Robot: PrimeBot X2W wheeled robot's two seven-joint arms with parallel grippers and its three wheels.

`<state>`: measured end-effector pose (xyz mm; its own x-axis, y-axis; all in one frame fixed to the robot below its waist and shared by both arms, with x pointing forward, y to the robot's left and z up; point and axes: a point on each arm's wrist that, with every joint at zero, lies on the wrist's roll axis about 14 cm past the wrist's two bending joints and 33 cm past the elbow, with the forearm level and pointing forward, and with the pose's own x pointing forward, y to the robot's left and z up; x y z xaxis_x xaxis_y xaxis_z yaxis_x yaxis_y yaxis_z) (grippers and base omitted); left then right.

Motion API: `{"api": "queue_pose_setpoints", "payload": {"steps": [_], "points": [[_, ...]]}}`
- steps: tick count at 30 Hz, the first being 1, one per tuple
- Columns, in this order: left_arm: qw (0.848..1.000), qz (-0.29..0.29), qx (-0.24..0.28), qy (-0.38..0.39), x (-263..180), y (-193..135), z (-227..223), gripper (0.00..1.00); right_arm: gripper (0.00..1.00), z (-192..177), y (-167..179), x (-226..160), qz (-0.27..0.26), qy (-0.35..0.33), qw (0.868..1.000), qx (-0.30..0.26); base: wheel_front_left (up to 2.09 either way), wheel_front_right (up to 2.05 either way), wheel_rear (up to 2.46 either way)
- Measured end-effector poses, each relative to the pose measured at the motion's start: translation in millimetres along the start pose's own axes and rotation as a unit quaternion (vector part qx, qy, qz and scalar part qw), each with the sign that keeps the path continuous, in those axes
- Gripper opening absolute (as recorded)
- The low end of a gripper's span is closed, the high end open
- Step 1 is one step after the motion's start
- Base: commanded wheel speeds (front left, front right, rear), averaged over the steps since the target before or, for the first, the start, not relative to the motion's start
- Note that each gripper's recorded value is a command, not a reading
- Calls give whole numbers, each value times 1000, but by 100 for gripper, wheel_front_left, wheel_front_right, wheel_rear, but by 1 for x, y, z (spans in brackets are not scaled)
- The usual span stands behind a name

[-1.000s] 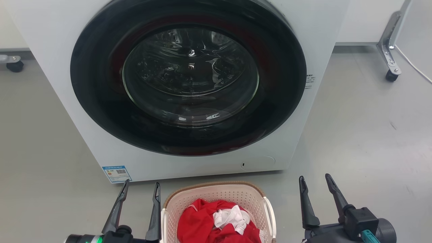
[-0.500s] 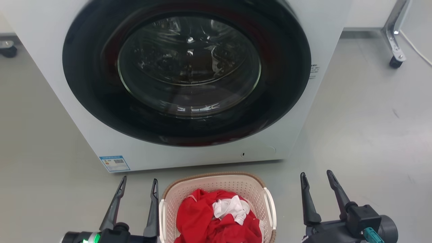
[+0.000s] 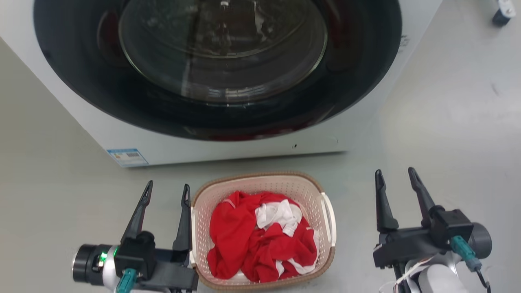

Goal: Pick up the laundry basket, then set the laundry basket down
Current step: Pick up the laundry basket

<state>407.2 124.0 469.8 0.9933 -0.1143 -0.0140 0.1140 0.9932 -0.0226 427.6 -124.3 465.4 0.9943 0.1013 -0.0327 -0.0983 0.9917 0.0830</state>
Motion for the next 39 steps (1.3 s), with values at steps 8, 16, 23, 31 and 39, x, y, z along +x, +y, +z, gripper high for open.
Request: {"api": "queue_pose_setpoints", "payload": {"steps": [8, 16, 23, 31, 39], "points": [[998, 1, -21, 65, 23, 3, -49, 100, 100, -35, -7, 30, 0, 40, 999, -2, 0, 0, 0], [987, 11, -41, 153, 35, 10, -117, 100, 100, -89, -13, 56, -2, 100, 995, -1, 0, 0, 0], [977, 19, -53, 204, 44, 15, -159, 100, 100, -133, -12, 72, 1, 145, 989, 2, 0, 0, 0], [962, 21, -65, 263, 45, 16, -210, 100, 100, -189, -11, 80, 2, 201, 980, 8, 0, 0, 0], [939, 21, -81, 333, 22, 13, -255, 100, 100, -241, -7, 61, 8, 267, 964, 12, 0, 0, 0]]}}
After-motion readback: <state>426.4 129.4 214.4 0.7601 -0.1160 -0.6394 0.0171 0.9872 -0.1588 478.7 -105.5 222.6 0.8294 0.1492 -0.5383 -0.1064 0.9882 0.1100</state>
